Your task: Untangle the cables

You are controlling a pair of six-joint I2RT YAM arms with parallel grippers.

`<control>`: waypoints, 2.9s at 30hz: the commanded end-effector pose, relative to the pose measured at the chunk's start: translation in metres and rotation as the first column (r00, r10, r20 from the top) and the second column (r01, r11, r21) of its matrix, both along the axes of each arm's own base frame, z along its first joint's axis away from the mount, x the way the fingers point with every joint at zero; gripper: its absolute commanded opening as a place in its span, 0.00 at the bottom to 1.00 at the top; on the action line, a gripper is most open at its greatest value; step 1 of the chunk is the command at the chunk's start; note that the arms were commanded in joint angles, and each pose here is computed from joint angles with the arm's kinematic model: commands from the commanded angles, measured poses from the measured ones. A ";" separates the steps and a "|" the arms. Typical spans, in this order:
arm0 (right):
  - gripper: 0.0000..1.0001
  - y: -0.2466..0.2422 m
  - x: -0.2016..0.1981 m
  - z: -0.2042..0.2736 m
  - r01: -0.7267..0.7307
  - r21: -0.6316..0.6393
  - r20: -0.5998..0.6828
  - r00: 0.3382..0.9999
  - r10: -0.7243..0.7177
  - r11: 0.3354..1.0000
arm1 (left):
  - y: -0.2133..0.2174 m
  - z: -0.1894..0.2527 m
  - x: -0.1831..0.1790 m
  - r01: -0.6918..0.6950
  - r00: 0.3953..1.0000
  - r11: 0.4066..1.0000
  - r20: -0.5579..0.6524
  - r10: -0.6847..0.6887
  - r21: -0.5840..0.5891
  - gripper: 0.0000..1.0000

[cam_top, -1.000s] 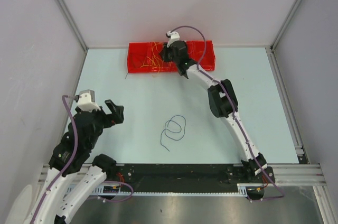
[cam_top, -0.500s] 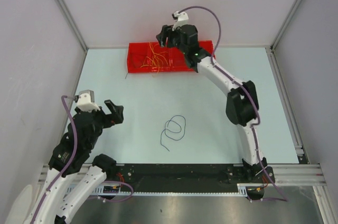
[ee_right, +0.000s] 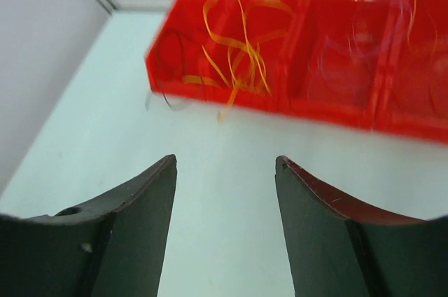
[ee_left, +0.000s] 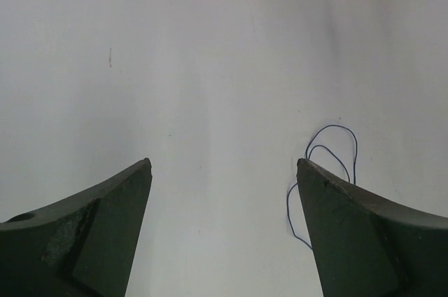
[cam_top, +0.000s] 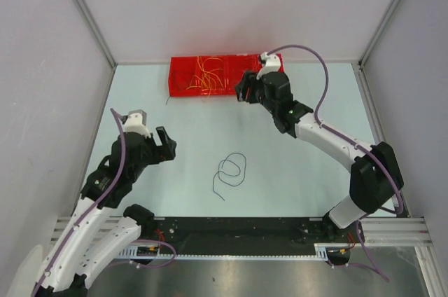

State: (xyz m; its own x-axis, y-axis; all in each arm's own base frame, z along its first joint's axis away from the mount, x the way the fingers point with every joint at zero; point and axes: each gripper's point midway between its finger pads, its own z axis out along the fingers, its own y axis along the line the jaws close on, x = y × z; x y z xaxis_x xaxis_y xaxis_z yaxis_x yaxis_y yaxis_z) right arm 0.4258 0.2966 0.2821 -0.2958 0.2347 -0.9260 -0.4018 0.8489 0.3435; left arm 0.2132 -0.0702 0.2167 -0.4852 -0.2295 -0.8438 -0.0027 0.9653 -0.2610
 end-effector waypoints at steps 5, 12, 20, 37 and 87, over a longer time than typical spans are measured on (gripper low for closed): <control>0.61 -0.029 -0.060 -0.078 0.018 -0.049 -0.234 0.972 -0.029 0.999 | -0.061 -0.022 0.014 0.143 0.989 0.984 -0.029 -0.147 -0.103 0.89; 0.61 -0.041 -0.092 -0.101 -0.027 -0.089 -0.311 0.951 -0.002 0.996 | -0.116 -0.056 0.020 0.258 0.959 0.962 -0.098 -0.266 -0.087 0.87; 0.61 -0.030 -0.131 -0.130 -0.159 -0.044 -0.475 0.872 0.119 0.986 | -0.153 -0.093 0.032 0.309 0.932 0.947 -0.170 -0.321 -0.093 0.81; 0.64 -0.014 -0.207 -0.230 -0.335 -0.135 -0.777 0.620 0.110 0.932 | -0.136 -0.100 0.024 0.279 0.936 0.960 -0.218 -0.277 -0.020 0.86; 0.55 0.023 -0.177 -0.273 -0.417 -0.490 -0.693 0.719 -0.051 0.765 | -0.060 -0.005 -0.013 0.266 0.964 0.959 -0.022 -0.265 0.098 0.95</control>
